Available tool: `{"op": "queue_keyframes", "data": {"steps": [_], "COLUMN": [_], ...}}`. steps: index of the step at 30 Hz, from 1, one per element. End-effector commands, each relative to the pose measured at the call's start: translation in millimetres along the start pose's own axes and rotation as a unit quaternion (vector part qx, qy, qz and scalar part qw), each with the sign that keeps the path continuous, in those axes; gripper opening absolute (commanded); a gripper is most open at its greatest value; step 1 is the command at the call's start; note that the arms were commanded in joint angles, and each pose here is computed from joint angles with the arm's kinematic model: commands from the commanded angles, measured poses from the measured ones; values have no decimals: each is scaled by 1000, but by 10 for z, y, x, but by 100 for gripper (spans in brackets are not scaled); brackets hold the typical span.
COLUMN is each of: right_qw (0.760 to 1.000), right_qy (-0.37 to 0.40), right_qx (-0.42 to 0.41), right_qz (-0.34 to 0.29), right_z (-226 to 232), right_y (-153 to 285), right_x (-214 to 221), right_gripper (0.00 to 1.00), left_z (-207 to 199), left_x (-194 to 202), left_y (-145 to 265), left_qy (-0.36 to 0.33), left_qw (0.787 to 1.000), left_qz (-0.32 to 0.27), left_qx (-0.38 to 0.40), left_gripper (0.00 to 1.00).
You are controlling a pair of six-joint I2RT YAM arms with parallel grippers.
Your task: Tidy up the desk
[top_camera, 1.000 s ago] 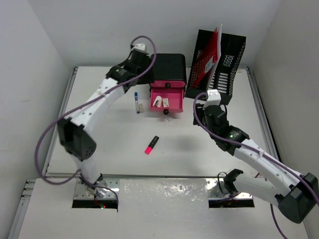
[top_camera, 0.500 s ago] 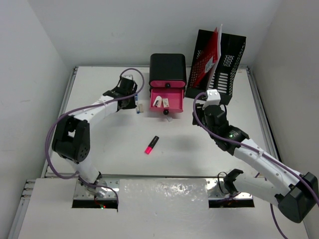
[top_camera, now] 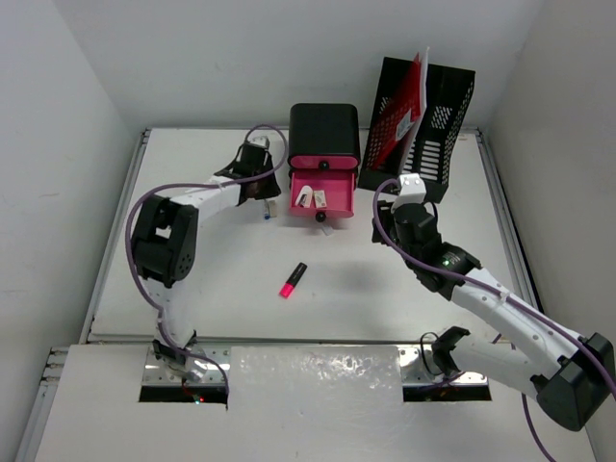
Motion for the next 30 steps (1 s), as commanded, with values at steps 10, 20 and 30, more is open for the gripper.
{"op": "queue_keyframes", "data": {"steps": [10,20,30], "right_qw": [1000,1000,1000], "right_qy": [-5,-7,-3], "right_qx": [0,-23,-23], "right_qz": [-9,-1,0], "right_z": [53,188,202], "right_y": [-42,-136,-140], "right_x": [-112,-122,-178], "right_gripper": [52,52,52], "left_z": [-133,391,462], "left_x": [-432,-636,-546], "left_y": [28,161,-203], "left_qy": [28,25,44], "left_qw": [998,981,977], "left_qz": [-59,-85,-73], "left_qx": [15,-170,-196], "left_gripper": [24,72,70]}}
Point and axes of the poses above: each gripper's point midway between its finger pads, its own y axis back along the fingers, its own z axis along the line the jaws close on, x = y × z, the point moved 2 cm from there along y, back along the fingers, and after that the axes turned 1 degree about -y, right-handed, at the moved point
